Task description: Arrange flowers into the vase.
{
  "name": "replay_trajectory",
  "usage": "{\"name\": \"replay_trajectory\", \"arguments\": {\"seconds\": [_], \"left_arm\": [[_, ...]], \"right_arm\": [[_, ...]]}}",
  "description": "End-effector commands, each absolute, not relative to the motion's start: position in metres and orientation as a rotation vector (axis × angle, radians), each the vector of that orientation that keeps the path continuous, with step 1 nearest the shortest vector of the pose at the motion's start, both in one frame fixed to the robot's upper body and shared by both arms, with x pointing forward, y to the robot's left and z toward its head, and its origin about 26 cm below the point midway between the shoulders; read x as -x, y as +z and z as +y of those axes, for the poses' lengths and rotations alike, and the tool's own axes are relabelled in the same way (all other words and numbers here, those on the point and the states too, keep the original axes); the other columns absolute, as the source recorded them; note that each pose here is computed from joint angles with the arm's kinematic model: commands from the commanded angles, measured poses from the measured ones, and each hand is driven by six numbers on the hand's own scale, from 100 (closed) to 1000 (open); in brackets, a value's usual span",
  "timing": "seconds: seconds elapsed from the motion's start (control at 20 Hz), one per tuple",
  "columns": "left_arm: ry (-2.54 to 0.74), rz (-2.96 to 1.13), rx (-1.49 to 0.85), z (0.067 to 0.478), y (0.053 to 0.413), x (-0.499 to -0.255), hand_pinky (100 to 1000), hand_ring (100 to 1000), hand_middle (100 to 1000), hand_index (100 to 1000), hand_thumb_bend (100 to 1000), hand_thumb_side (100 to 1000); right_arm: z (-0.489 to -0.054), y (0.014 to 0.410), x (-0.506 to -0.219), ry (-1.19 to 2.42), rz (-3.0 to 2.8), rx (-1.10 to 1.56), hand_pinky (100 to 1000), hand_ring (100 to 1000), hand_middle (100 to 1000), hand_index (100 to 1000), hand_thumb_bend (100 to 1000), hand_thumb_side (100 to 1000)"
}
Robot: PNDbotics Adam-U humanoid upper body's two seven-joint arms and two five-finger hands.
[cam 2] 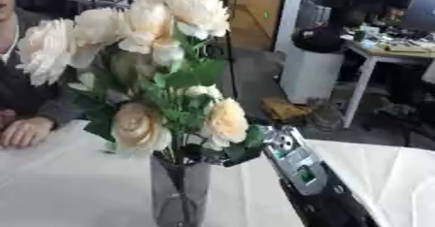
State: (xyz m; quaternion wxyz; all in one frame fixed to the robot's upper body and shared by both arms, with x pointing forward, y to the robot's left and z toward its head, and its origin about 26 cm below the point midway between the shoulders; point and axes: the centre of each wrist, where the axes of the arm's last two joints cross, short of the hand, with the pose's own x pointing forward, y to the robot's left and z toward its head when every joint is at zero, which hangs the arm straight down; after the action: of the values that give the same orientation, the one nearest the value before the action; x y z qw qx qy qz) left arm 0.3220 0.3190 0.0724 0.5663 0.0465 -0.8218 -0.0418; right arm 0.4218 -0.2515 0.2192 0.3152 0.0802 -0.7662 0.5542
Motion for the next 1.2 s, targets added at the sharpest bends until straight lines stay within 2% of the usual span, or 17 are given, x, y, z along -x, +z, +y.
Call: {"name": "replay_trajectory", "arguments": {"seconds": [0.05, 1.2], "left_arm": [[-0.111, -1.952, -0.108, 0.3198, 0.0793, -0.3239, 792, 776, 737, 789, 1000, 754], [-0.11, -1.951, -0.11, 0.3206, 0.0791, -0.3236, 794, 775, 736, 788, 1000, 754]], "right_arm": [[-0.2583, 0.2321, -0.4246, 1.48, -2.065, -0.154, 1000, 1000, 1000, 1000, 290, 653], [-0.262, 0.2329, -0.4194, 1.451, -2.104, -0.118, 1000, 1000, 1000, 1000, 277, 680]]}}
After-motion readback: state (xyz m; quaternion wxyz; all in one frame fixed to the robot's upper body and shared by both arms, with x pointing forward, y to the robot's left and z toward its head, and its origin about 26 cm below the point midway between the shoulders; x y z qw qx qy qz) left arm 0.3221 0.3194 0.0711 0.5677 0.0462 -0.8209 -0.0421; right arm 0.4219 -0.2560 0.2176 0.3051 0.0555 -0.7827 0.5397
